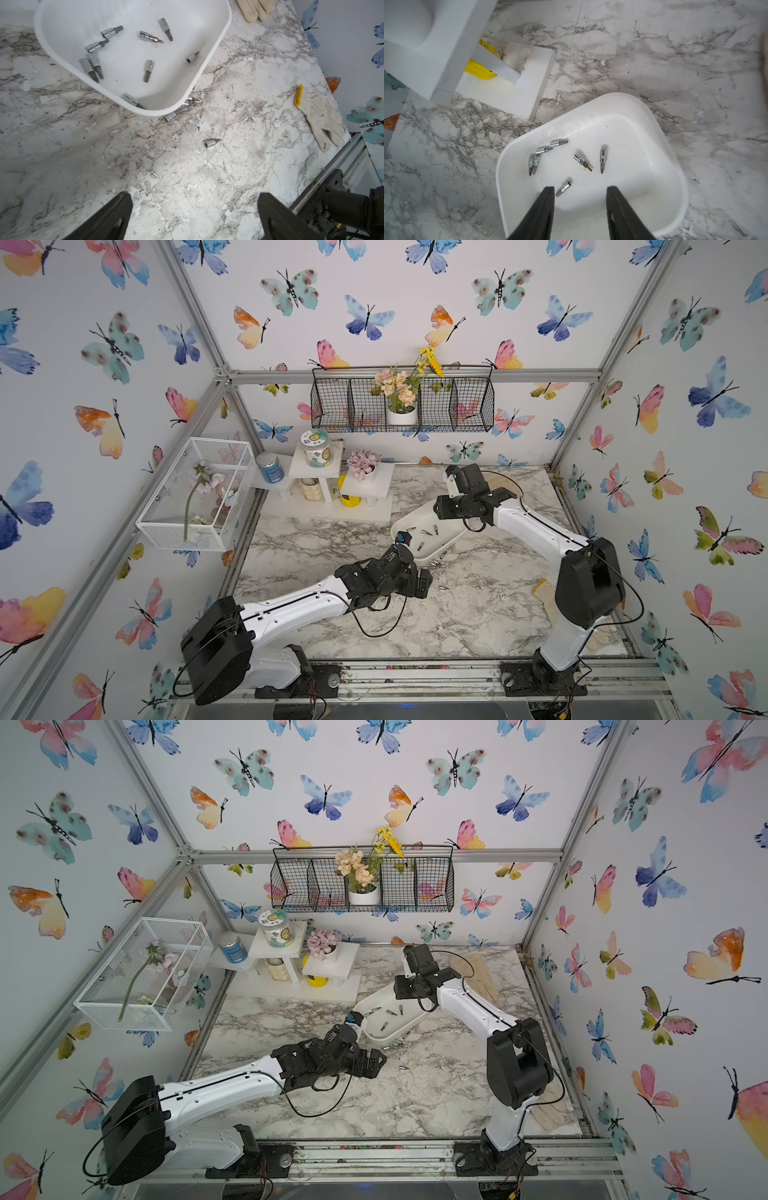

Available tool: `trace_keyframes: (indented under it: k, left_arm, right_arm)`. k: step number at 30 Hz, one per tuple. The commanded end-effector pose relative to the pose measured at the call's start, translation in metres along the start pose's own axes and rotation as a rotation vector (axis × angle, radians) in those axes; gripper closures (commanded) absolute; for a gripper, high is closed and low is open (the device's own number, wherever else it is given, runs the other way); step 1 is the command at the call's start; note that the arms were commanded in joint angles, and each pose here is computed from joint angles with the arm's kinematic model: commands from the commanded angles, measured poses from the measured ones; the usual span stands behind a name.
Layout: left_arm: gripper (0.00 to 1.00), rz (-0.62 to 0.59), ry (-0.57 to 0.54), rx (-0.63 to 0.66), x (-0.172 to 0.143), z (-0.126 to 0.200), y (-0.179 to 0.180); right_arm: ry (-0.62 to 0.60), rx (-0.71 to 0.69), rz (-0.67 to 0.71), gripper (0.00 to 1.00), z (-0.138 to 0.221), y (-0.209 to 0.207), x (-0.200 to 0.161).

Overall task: Put the bit on the desktop into the storage box
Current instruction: Pick up the screwdriver bit from the center of the board.

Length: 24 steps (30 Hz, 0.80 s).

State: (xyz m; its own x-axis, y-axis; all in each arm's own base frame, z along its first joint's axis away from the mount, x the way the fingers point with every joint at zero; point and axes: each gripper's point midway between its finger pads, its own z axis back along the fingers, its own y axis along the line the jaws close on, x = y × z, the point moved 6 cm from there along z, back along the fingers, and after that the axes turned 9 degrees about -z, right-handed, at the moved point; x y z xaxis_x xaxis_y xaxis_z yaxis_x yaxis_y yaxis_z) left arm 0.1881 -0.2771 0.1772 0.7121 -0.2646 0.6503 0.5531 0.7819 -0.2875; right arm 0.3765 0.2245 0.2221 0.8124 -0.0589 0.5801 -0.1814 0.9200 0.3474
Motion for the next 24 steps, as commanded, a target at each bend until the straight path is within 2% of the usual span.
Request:
trace_keyframes:
  k: [1, 6, 9, 10, 11, 18, 24]
  left_arm:
    - [0.00, -0.037, 0.020, -0.014, -0.001, -0.009, -0.010]
    - [0.00, -0.087, 0.050, -0.069, -0.002, -0.024, -0.024]
    - [0.00, -0.131, 0.072, -0.097, 0.000, -0.035, -0.032]
    - [0.00, -0.147, 0.081, -0.106, 0.000, -0.038, -0.035]
    - [0.00, -0.164, 0.086, -0.116, 0.001, -0.041, -0.038]
    - [0.02, -0.251, 0.136, -0.178, 0.005, -0.065, -0.057]
    - [0.04, -0.280, 0.184, -0.193, 0.002, -0.090, -0.063]
  right_arm:
    - [-0.047, -0.090, 0.004, 0.48, 0.030, -0.016, -0.007]
    - [-0.190, -0.130, -0.012, 0.33, 0.078, -0.031, -0.018]
    - [-0.258, -0.151, -0.024, 0.20, 0.099, -0.041, -0.028]
    - [-0.272, -0.162, -0.027, 0.04, 0.103, -0.045, -0.032]
    - [-0.289, -0.174, -0.031, 0.02, 0.108, -0.049, -0.036]
    - [-0.342, -0.264, -0.095, 0.02, 0.126, -0.074, -0.062]
    - [-0.452, -0.286, -0.165, 0.02, 0.150, -0.087, -0.072]
